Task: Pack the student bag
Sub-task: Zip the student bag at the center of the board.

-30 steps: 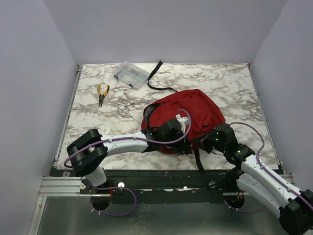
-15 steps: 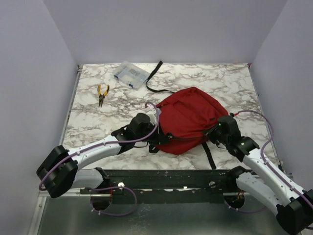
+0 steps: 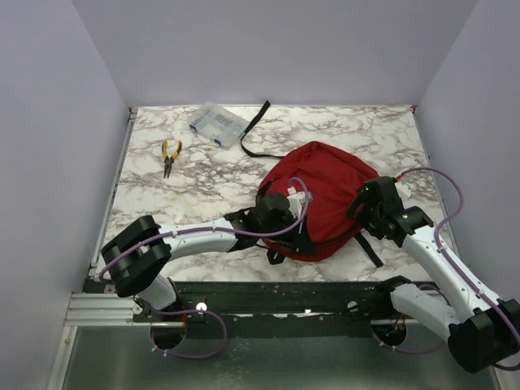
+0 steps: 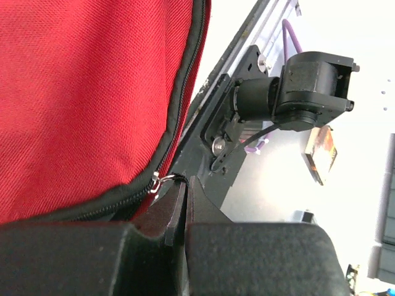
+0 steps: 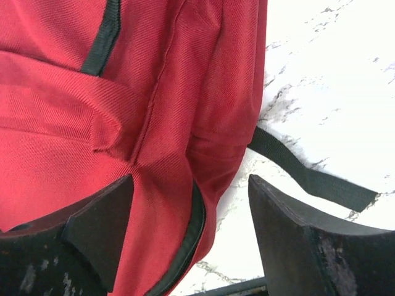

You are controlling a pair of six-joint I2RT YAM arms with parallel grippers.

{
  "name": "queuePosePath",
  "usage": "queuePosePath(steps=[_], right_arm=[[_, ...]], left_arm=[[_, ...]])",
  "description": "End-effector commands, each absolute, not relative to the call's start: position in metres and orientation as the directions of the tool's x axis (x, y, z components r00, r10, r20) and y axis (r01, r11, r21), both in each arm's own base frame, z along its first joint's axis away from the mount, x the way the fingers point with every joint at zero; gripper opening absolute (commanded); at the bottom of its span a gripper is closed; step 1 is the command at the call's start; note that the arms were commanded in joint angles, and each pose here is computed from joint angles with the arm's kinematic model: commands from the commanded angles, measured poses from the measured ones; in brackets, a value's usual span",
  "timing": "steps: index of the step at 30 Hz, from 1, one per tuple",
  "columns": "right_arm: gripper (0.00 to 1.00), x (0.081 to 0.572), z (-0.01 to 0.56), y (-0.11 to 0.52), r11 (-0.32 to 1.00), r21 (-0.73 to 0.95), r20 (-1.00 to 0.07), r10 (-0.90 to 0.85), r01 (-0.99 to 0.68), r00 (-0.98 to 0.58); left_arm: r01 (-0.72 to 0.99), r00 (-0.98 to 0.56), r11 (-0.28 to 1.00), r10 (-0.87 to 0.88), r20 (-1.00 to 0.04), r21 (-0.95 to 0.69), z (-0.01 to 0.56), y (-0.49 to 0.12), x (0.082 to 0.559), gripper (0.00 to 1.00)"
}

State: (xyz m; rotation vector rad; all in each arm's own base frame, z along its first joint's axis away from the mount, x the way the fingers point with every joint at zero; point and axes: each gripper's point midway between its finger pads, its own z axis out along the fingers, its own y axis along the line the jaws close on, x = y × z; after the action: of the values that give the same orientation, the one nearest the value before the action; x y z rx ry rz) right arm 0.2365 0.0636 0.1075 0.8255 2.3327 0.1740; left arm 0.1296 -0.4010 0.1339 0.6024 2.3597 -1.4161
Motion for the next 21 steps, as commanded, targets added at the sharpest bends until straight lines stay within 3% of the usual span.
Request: queuePosePath(steps=[1, 8, 12, 14, 21], right_arm=[[0.81, 0.214, 0.123, 0.062, 0.792, 0.298, -0.485, 0.607, 0.533, -0.63], [0.83, 0.177, 0.109, 0.093, 0.729, 0.421, -0.286, 0.672, 0.54, -0.683], [0.79, 0.174, 0.11, 0.131, 0.625, 0.603, -0.142, 0.696, 0.495, -0.704], [0.76, 0.179, 0.112, 0.136, 0.571, 0.651, -0.121, 0.728, 0.5, -0.675], [0.35, 0.202, 0.098, 0.106, 0.468, 0.653, -0.192, 0.863, 0.595, -0.467]], left_arm=[[0.508, -0.861, 0.289, 0.209, -0.464, -0.811, 0.158, -0.425, 0.121, 0.0], [0.502, -0.861, 0.252, 0.239, -0.449, -0.828, 0.161, -0.439, 0.121, 0.0], [0.479, -0.872, 0.234, 0.239, -0.428, -0.846, 0.164, -0.445, 0.118, 0.0], [0.482, -0.869, 0.224, 0.248, -0.429, -0.847, 0.164, -0.447, 0.115, 0.0], [0.481, -0.869, 0.243, 0.257, -0.422, -0.842, 0.153, -0.439, 0.111, 0.0]])
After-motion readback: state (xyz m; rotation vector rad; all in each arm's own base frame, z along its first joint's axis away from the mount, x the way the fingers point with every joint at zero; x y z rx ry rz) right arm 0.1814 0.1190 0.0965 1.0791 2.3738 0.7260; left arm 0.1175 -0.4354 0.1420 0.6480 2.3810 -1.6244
